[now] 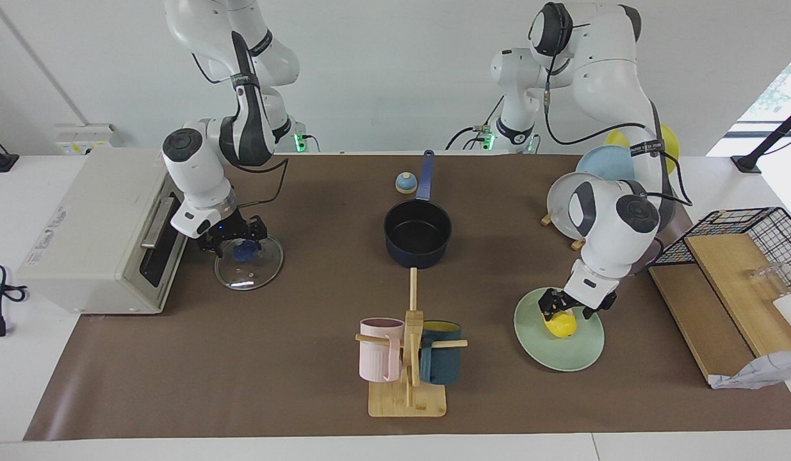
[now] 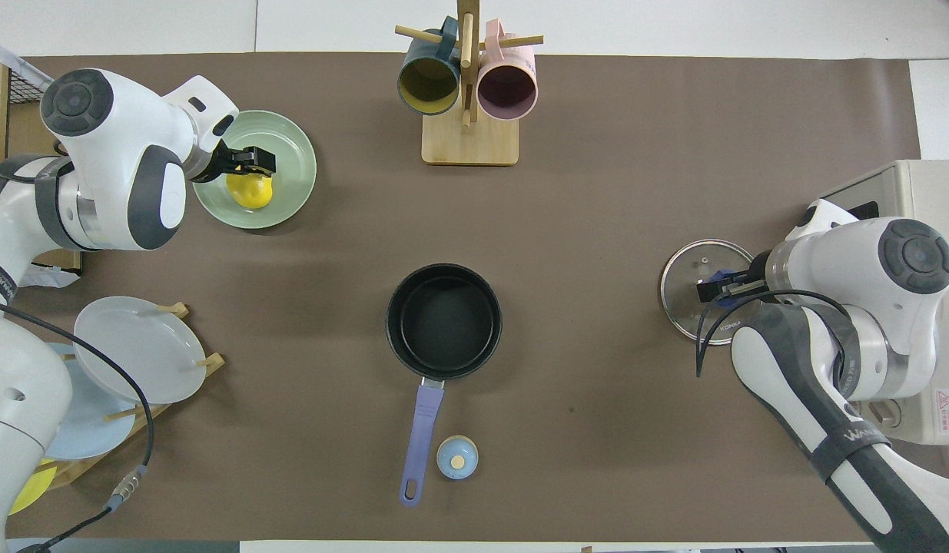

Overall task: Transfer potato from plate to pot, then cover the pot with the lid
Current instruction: 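Grasp the yellow potato with the left gripper while the right gripper reaches the lid, then carry the potato over the black saucepan with the left gripper, then release the potato into the saucepan while the right gripper lifts the lid, then withdraw the left gripper while the right gripper carries the lid toward the saucepan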

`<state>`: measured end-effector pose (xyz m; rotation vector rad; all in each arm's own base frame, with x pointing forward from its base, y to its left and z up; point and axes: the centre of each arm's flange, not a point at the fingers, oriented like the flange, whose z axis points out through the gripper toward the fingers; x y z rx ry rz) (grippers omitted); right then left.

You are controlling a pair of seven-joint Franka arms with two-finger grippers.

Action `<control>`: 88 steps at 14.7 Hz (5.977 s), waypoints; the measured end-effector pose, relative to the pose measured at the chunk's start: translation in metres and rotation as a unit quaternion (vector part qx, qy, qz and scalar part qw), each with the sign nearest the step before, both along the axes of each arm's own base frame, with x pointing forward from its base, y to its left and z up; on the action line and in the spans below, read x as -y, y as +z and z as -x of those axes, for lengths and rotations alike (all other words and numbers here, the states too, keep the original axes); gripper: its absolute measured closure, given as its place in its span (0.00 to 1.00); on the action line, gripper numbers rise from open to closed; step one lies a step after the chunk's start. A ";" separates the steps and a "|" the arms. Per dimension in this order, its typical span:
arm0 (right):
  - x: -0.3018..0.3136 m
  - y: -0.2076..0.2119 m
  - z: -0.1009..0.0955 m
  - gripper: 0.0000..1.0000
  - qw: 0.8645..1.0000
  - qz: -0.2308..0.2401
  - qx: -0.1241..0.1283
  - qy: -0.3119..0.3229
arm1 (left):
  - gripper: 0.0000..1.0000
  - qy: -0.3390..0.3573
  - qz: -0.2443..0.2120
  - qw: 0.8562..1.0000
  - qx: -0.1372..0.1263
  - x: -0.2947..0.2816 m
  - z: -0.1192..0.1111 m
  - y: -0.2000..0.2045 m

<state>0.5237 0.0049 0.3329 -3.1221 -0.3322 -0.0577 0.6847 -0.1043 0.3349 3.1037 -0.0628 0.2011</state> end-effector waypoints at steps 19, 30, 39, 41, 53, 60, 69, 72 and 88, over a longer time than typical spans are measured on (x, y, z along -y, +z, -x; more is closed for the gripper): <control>-0.004 -0.015 0.011 0.07 1.000 0.000 -0.016 0.004 | 0.36 0.031 0.020 0.999 -0.014 0.013 0.005 0.090; -0.004 -0.014 0.009 0.17 1.000 0.000 -0.007 0.004 | 0.36 0.069 0.033 0.995 -0.057 0.237 0.196 0.168; -0.006 -0.010 0.007 0.34 1.000 0.000 -0.008 0.006 | 0.36 0.052 0.034 0.996 -0.056 0.288 0.249 0.068; -0.007 0.001 0.001 0.34 1.000 0.000 -0.017 0.007 | 0.36 0.049 0.031 0.997 -0.058 0.292 0.252 0.054; -0.070 0.098 -0.039 0.34 1.000 0.000 -0.025 0.011 | 0.36 0.039 0.027 0.997 -0.058 0.302 0.276 0.001; -0.089 0.120 -0.044 0.34 1.000 0.001 -0.028 0.002 | 0.36 0.033 0.019 0.998 -0.056 0.302 0.276 -0.007; -0.118 0.138 -0.052 0.34 1.000 0.000 -0.026 -0.003 | 0.11 0.018 0.014 0.998 -0.050 0.301 0.277 -0.009; -0.128 0.140 -0.053 0.34 1.000 -0.001 -0.023 0.000 | 0.05 0.020 0.019 0.999 -0.045 0.300 0.274 0.001; -0.342 0.173 -0.017 0.34 0.998 -0.019 0.007 -0.064 | 0.00 -0.013 -0.001 0.999 -0.046 -0.018 0.153 0.291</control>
